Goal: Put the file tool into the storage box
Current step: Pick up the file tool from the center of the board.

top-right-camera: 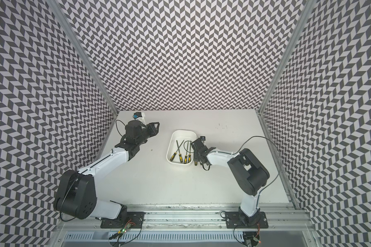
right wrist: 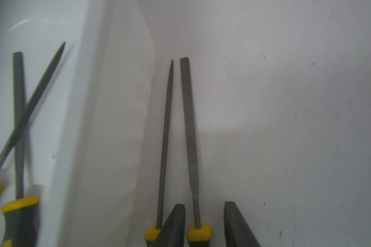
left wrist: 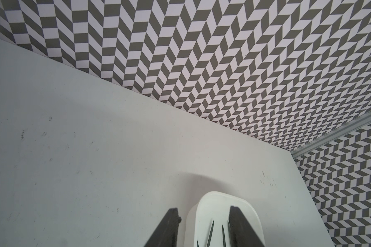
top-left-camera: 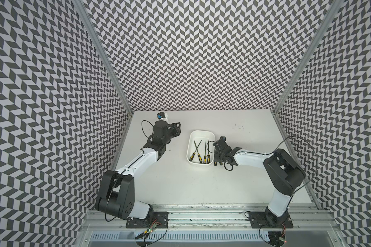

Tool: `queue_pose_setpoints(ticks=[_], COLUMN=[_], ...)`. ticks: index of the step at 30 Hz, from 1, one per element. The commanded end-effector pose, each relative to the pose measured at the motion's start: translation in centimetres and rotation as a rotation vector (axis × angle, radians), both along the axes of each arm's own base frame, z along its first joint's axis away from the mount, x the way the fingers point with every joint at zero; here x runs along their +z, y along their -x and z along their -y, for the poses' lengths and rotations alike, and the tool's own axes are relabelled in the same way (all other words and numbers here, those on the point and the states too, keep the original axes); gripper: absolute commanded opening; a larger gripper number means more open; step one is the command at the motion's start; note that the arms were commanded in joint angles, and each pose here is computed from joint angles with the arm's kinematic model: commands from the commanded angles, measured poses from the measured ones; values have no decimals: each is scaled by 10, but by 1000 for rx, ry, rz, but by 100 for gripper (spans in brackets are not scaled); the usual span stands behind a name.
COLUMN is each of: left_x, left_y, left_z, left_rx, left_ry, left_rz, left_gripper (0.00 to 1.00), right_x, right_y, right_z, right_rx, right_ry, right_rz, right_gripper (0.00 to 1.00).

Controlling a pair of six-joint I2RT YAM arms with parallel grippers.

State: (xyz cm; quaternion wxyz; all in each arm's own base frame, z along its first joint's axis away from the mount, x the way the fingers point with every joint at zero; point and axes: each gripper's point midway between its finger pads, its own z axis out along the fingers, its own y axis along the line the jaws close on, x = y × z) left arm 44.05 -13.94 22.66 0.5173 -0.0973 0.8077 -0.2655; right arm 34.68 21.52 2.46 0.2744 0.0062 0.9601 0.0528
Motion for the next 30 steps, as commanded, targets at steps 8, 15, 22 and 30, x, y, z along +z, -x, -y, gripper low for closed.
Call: queue_pose_setpoints(ticks=[8, 15, 22, 30], left_x=[14, 19, 11, 6], left_y=[4, 6, 3, 3], left_z=[-1, -3, 0, 38], left_rx=[-9, -6, -18, -204], left_ry=[21, 22, 23, 141], left_rz=[41, 56, 44, 32], left_gripper=[43, 43, 43, 43], right_x=[-5, -23, -29, 75], right_y=[18, 13, 11, -5], right_z=[1, 8, 19, 4], right_rx=[49, 35, 7, 32], right_ry=[-7, 67, 114, -195], right_rz=[-40, -48, -45, 197], right_gripper=[37, 28, 7, 5])
